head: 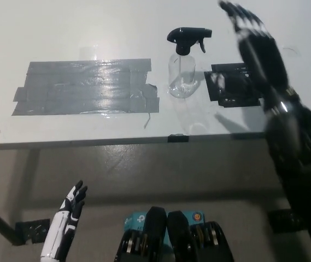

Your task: The robot grabs the black lid of the spray bottle on the desk and places it on the black area of the desk

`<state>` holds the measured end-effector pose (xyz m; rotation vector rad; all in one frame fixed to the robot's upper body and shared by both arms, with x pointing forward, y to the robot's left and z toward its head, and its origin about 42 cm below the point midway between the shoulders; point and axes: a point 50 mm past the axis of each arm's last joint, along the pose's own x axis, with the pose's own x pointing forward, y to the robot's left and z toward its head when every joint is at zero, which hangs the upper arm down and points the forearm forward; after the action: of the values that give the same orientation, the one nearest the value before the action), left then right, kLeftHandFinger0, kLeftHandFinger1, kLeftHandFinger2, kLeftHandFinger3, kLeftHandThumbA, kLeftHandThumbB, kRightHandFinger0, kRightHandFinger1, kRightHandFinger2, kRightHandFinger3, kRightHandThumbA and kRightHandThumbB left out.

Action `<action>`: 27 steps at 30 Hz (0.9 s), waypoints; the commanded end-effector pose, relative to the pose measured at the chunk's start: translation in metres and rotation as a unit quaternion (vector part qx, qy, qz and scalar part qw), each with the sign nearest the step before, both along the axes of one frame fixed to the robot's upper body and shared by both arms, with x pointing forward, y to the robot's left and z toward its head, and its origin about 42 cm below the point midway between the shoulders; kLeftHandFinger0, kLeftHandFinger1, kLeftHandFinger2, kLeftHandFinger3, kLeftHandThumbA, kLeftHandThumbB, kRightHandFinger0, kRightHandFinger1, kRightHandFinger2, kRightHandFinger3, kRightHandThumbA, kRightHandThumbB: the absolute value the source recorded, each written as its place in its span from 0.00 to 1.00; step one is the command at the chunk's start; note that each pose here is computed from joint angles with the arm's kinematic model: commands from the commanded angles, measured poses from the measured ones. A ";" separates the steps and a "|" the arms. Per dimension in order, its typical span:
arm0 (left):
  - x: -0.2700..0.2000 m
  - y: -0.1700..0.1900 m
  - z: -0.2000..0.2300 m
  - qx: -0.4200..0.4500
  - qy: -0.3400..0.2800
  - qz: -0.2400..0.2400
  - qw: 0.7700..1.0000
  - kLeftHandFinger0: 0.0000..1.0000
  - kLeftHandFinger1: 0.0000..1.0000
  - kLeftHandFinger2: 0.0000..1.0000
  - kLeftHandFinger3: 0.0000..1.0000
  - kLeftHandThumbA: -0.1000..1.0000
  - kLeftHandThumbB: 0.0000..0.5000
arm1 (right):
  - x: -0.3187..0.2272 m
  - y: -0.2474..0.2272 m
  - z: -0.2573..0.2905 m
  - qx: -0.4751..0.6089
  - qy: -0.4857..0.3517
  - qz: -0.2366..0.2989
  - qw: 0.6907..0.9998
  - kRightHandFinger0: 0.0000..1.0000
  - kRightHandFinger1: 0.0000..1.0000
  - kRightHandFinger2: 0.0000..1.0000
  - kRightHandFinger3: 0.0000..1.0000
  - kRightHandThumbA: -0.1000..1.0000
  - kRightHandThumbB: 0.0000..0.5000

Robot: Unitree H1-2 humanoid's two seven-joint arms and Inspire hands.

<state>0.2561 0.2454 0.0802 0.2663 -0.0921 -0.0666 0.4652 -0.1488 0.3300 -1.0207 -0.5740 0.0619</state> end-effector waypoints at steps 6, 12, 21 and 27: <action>0.003 -0.001 0.008 0.031 -0.033 -0.017 0.999 1.00 1.00 1.00 1.00 1.00 0.26 | 0.065 0.035 0.040 -0.116 0.015 -0.099 0.988 1.00 1.00 1.00 1.00 1.00 0.83; 0.004 -0.002 0.008 0.064 -0.030 -0.032 0.997 1.00 1.00 1.00 1.00 1.00 0.25 | 0.084 0.050 0.037 -0.147 0.028 -0.106 0.983 1.00 1.00 1.00 1.00 1.00 0.88; 0.013 -0.004 0.012 0.096 -0.050 -0.038 0.993 1.00 1.00 1.00 1.00 1.00 0.13 | 0.102 0.055 0.032 -0.174 0.060 -0.113 0.976 1.00 1.00 1.00 1.00 1.00 0.86; 0.012 -0.005 0.013 0.106 -0.053 -0.030 0.992 1.00 1.00 1.00 1.00 1.00 0.08 | 0.105 0.055 0.031 -0.180 0.063 -0.117 0.975 1.00 1.00 1.00 1.00 1.00 0.83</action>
<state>0.2676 0.2385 0.0878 0.4367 -0.1441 -0.1422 0.5655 -0.1111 0.3146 -1.4217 -0.2006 0.0826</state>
